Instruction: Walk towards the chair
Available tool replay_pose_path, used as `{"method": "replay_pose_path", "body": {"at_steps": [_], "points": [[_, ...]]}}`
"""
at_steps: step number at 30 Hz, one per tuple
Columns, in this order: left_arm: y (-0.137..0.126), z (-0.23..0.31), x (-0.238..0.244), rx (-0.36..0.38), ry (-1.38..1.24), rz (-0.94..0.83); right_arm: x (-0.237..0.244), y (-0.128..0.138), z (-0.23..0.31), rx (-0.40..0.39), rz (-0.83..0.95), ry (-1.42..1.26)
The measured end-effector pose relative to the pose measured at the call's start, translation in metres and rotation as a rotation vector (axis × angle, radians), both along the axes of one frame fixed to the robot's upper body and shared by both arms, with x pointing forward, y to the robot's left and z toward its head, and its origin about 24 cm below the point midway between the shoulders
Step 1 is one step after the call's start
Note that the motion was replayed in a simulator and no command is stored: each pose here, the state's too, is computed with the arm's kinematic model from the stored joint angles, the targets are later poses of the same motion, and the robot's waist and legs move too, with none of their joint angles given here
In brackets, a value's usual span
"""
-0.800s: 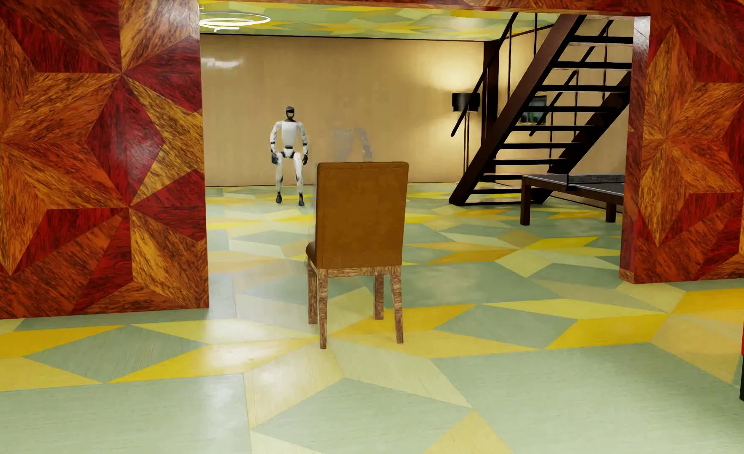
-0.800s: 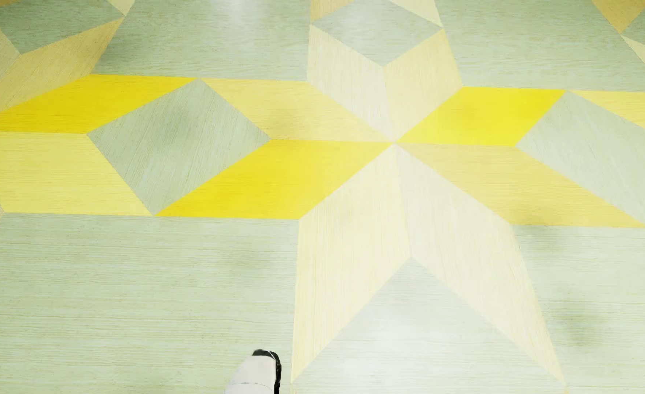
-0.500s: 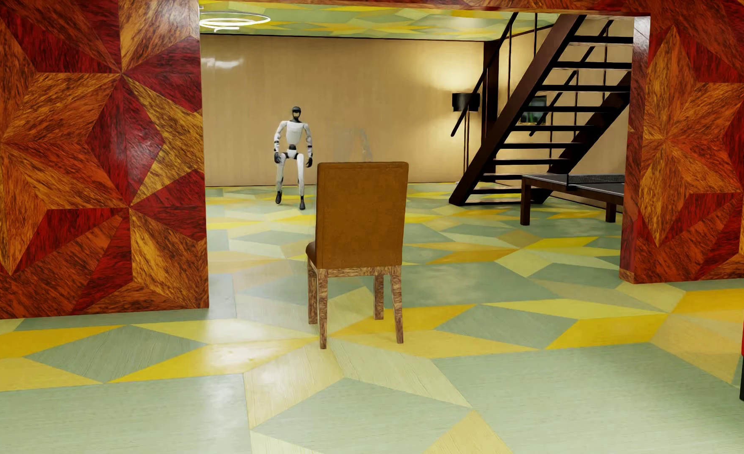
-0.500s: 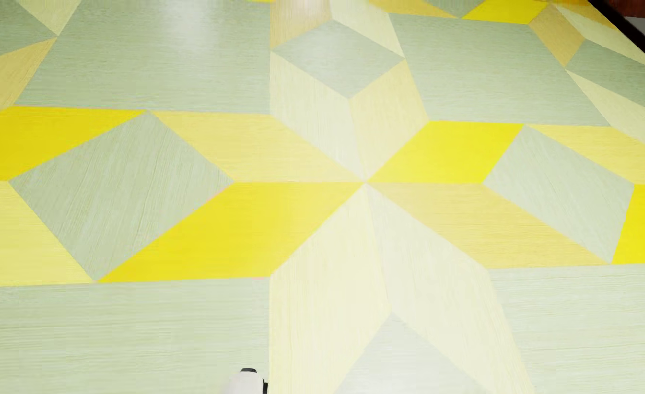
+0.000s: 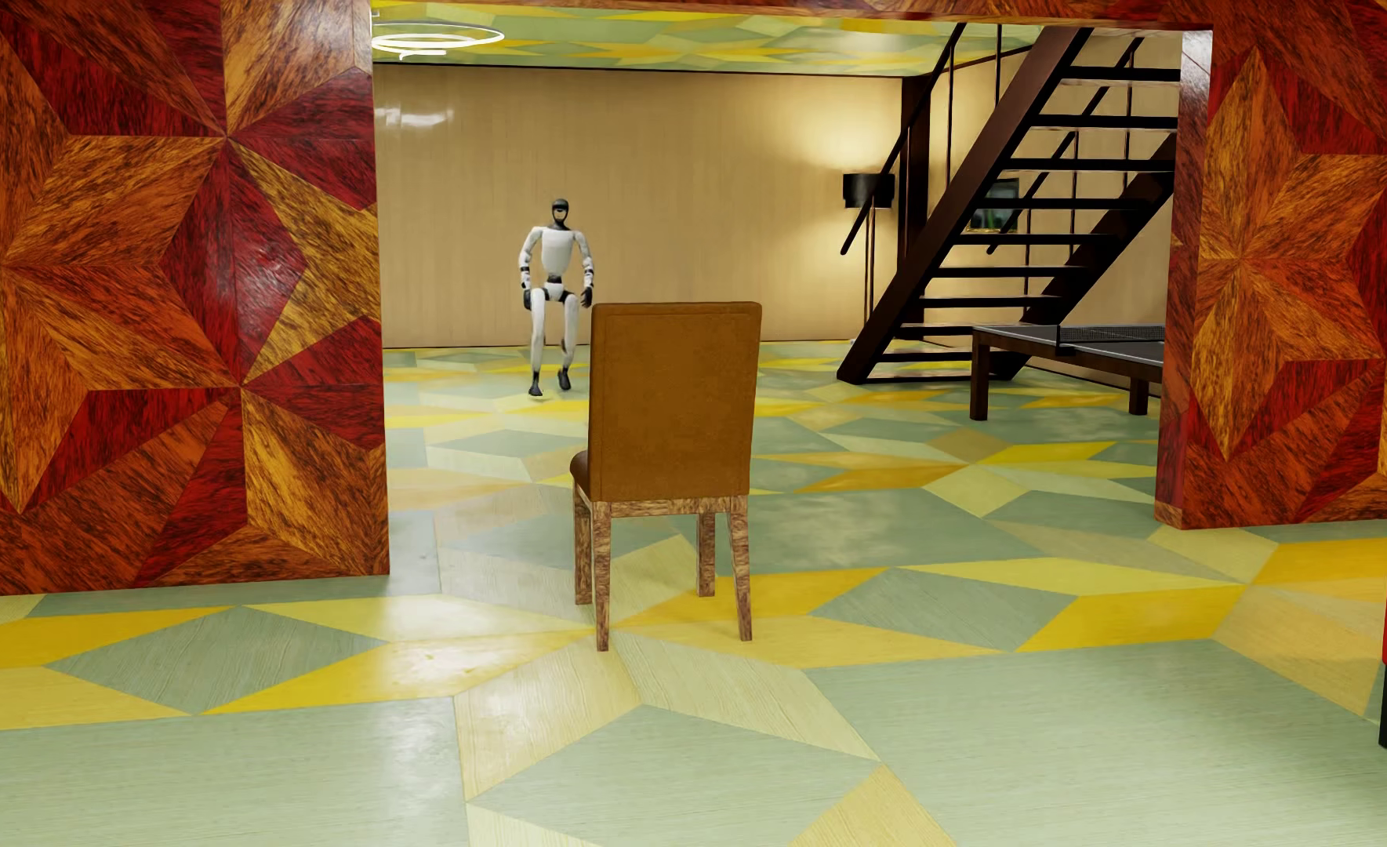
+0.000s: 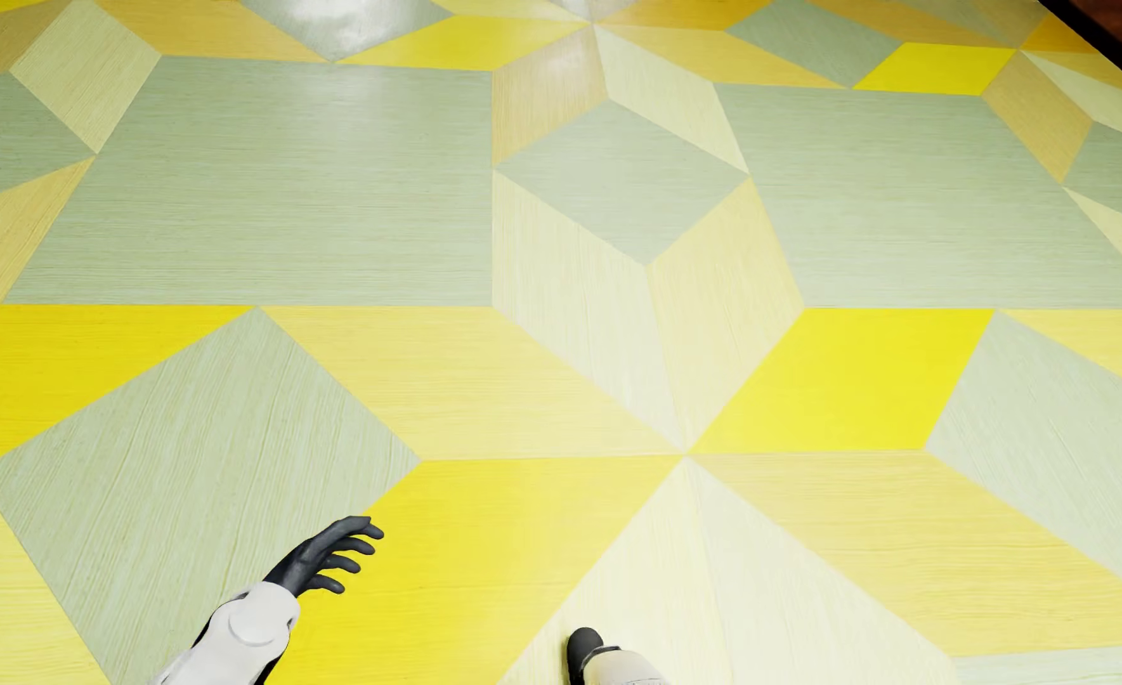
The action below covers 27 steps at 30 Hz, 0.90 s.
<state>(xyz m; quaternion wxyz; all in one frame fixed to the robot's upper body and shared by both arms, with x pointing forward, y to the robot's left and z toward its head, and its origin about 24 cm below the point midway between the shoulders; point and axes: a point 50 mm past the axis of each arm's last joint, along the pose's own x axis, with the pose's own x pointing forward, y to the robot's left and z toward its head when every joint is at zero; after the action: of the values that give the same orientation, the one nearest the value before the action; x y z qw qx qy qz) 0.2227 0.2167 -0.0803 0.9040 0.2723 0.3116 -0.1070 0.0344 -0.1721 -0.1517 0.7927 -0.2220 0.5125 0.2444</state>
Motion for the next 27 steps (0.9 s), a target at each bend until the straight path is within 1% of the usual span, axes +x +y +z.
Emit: {"method": "replay_pose_path", "body": {"at_steps": [1, 3, 4, 5, 8, 11, 13, 15, 18, 20, 21, 23, 24, 25, 27], "points": [[-0.004, -0.004, -0.007, -0.009, 0.015, -0.011, 0.005, 0.0, 0.0, -0.002, 0.015, -0.011], [-0.011, -0.024, -0.038, -0.021, 0.115, -0.023, 0.016, -0.002, -0.001, -0.02, 0.047, -0.025], [-0.012, -0.039, -0.057, -0.004, 0.202, -0.029, 0.029, -0.013, -0.002, -0.058, 0.025, -0.036], [-0.012, -0.052, -0.079, 0.021, 0.29, -0.049, 0.042, -0.017, -0.001, -0.077, 0.036, -0.061], [-0.005, -0.076, -0.131, 0.105, 0.501, -0.107, 0.091, -0.03, 0.014, -0.109, 0.016, -0.187], [0.012, -0.082, -0.175, 0.132, 0.626, -0.039, 0.134, -0.043, 0.034, -0.124, -0.03, -0.319], [0.017, -0.082, -0.193, 0.128, 0.659, -0.012, 0.161, -0.048, 0.054, -0.122, -0.042, -0.421], [0.016, -0.083, -0.203, 0.129, 0.683, -0.024, 0.185, -0.049, 0.073, -0.109, -0.05, -0.519], [0.01, -0.086, -0.208, 0.142, 0.716, -0.074, 0.2, -0.04, 0.083, -0.079, -0.047, -0.573], [0.006, -0.087, -0.2, 0.155, 0.712, -0.109, 0.187, -0.029, 0.071, -0.054, -0.045, -0.525], [0.003, -0.088, -0.195, 0.146, 0.697, -0.105, 0.17, -0.024, 0.058, -0.046, -0.038, -0.465], [0.0, -0.086, -0.179, 0.123, 0.647, -0.079, 0.118, -0.017, 0.026, -0.053, -0.007, -0.285], [0.001, -0.084, -0.166, 0.112, 0.608, -0.052, 0.094, -0.013, 0.013, -0.064, 0.036, -0.197], [-0.005, -0.079, -0.149, 0.093, 0.539, -0.087, 0.071, -0.009, 0.007, -0.055, 0.074, -0.146], [0.002, -0.066, -0.114, 0.087, 0.424, -0.058, 0.042, -0.005, 0.0, -0.047, 0.101, -0.067]]}}
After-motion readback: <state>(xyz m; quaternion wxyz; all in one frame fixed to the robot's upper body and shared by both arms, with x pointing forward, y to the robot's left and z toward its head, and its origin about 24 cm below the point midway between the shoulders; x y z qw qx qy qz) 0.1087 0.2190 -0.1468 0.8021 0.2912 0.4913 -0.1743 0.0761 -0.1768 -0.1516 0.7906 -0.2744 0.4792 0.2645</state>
